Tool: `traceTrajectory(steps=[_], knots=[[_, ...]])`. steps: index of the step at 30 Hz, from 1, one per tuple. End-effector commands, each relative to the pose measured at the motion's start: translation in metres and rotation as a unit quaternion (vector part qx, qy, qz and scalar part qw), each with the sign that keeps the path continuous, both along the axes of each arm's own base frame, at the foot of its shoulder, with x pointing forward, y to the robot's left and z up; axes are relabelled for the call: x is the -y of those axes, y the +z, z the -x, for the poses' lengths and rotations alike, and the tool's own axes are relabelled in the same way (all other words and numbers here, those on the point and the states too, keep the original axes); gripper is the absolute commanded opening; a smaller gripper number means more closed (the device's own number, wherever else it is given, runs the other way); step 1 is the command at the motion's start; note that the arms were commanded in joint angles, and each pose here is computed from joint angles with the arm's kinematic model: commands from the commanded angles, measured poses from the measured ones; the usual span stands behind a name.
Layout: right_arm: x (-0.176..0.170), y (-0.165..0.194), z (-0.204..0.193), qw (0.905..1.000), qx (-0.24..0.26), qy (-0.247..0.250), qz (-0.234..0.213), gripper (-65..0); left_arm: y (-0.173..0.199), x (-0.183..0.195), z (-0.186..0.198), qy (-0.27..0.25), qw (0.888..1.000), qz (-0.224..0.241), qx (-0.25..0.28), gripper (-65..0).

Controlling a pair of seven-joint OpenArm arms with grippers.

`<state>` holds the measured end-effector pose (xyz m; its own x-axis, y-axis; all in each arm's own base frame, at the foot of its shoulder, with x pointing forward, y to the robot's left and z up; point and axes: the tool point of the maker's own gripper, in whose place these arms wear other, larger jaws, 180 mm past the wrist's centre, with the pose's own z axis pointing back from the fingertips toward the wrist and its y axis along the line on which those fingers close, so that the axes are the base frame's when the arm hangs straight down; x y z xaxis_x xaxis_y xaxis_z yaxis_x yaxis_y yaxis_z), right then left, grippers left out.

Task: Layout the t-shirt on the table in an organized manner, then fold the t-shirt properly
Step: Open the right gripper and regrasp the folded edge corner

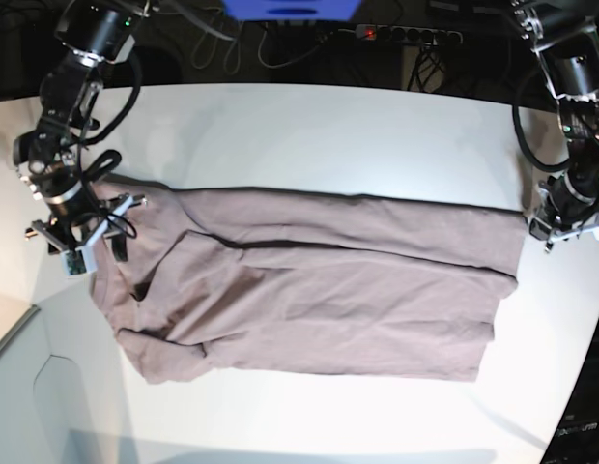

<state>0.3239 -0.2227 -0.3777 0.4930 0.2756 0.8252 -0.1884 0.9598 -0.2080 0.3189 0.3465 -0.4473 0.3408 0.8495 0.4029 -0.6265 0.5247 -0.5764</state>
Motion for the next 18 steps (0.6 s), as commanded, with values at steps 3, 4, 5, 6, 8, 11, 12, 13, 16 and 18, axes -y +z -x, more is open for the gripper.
traceTrajectory(steps=[3,4,5,6,8,11,12,13,16,18], knots=[[0.001,0.008,0.002,0.9998,0.018,0.000,-0.001,-33.6,0.004,-0.008,-0.005,0.010,1.000,0.000,0.008,-50.6],[0.001,0.005,0.006,0.9999,0.014,0.001,-0.002,-33.6,0.001,-0.003,-0.006,0.009,1.000,0.007,0.007,-50.6],[0.001,0.001,0.010,1.0000,0.009,0.001,-0.002,-33.6,0.001,0.002,-0.009,0.009,1.000,0.011,0.010,-50.6],[0.001,0.000,0.012,1.0000,0.006,0.001,-0.002,-33.5,0.000,0.004,-0.009,0.009,1.000,0.014,0.010,-50.6],[0.002,-0.003,0.015,1.0000,0.002,0.000,-0.002,-33.5,-0.001,0.007,-0.010,0.009,1.000,0.016,0.011,-50.6],[0.010,-0.003,0.018,0.9999,0.001,-0.013,-0.001,-33.4,-0.001,0.010,-0.012,0.008,1.000,0.019,0.012,-50.6],[0.015,-0.004,0.019,0.9998,0.000,-0.020,-0.001,-33.0,-0.003,0.014,-0.012,0.008,1.000,0.024,0.012,-50.8],[0.017,-0.005,0.020,0.9997,-0.001,-0.024,-0.002,-32.0,-0.003,0.016,-0.012,0.007,1.000,0.025,0.012,-50.8],[0.018,-0.009,0.023,0.9996,-0.006,-0.027,-0.005,-29.4,-0.004,0.017,-0.013,0.007,1.000,0.026,0.013,-55.1],[0.025,-0.020,0.028,0.9990,-0.021,-0.038,-0.011,-28.9,-0.004,0.017,-0.013,0.007,1.000,0.026,0.013,-64.8]])
